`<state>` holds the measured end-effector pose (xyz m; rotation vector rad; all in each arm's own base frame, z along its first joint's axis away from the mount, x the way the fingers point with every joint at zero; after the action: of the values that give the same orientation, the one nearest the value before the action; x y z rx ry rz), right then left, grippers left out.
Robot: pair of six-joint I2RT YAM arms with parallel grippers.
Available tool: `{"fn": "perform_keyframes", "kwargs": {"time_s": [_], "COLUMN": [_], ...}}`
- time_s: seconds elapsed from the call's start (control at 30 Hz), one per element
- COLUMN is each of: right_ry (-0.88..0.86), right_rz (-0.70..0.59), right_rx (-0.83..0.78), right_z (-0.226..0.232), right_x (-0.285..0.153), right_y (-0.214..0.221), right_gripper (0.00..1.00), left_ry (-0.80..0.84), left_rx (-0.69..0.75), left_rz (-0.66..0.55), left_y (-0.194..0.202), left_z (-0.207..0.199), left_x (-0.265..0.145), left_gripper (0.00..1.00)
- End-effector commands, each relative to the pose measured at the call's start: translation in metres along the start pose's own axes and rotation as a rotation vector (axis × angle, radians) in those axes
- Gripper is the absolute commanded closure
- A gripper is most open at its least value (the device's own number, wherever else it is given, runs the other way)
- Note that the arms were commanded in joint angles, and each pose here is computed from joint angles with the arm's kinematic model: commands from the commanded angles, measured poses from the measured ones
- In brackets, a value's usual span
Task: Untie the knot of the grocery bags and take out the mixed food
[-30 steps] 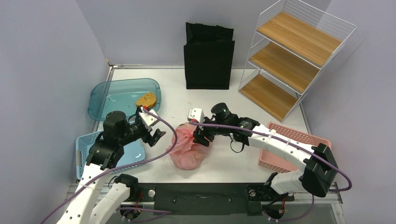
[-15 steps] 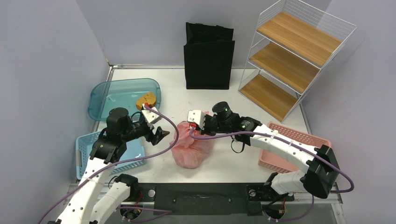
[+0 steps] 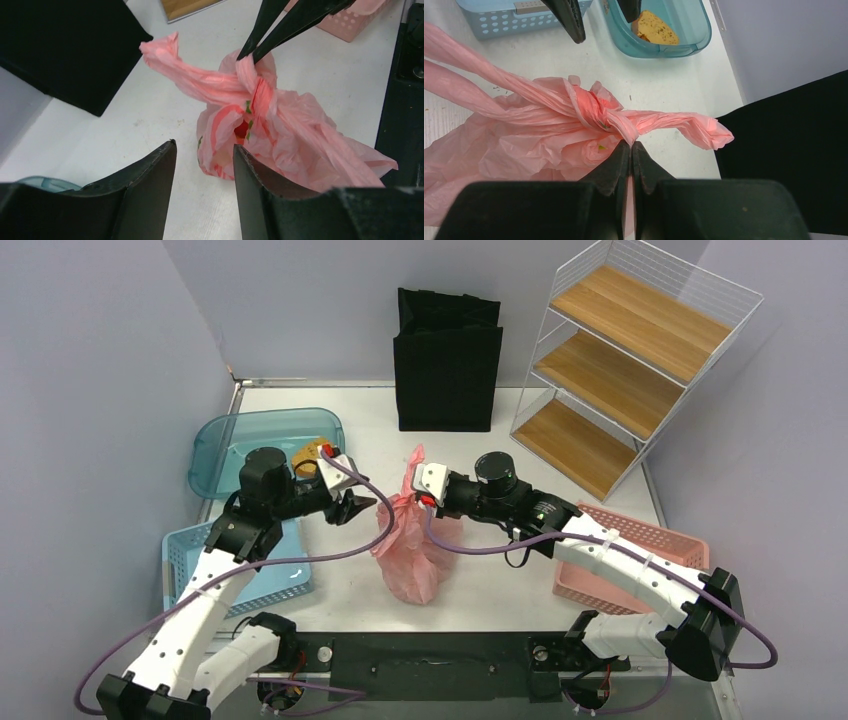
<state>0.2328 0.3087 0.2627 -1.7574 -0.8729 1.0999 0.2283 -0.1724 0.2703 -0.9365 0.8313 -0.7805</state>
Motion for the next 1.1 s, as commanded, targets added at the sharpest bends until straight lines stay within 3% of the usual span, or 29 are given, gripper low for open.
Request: {"fn": "perform_keyframes", "kwargs": {"time_s": [0.0, 0.43, 0.63, 0.8, 0.97, 1.07], "right_ry": [0.004, -0.003, 0.005, 0.012, 0.023, 0.030], "right_rz": [-0.098, -0.094, -0.103, -0.107, -0.104, -0.102], "right_rx": [-0.035, -0.035, -0.034, -0.031, -0.024, -0.017], "right_z": [-0.003, -0.001, -0.001, -0.002, -0.005, -0.007], "right_x": [-0.002, -0.004, -0.009, -0.010, -0.010, -0.012], "right_y": [-0.026, -0.024, -0.026, -0.026, -0.024, -0.023], "right_gripper": [1.00, 1.00, 1.00, 1.00, 1.00, 1.00], "left_ry": [0.055, 0.120, 0.162, 0.205, 0.256, 0.317], "left_rx": [0.162, 0.237, 0.233, 0.212, 0.138, 0.093], "left_rz": [-0.100, -0.097, -0.079, -0.093, -0.096, -0.092], "left_y": [-0.040, -0.043, -0.034, -0.037, -0.033, -0.028], "left_z": [0.003, -0.015, -0.028, -0.037, -0.048, -0.060], "left_x": [0.009, 0.037, 0.042, 0.048, 0.049, 0.048], "left_gripper": [0.57, 0.55, 0.38, 0.37, 0.26, 0.26]}}
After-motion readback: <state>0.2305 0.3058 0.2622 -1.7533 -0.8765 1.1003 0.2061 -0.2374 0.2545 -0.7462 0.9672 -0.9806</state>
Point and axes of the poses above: each gripper's point midway between its finger pads, its own x axis out along the fingers, its own z axis along the line the jaws close on, y = z × x, the point moved 2 cm from there along -x, back along the fingers, and after that the axes turned 13 degrees about x, right-handed, at the moved point
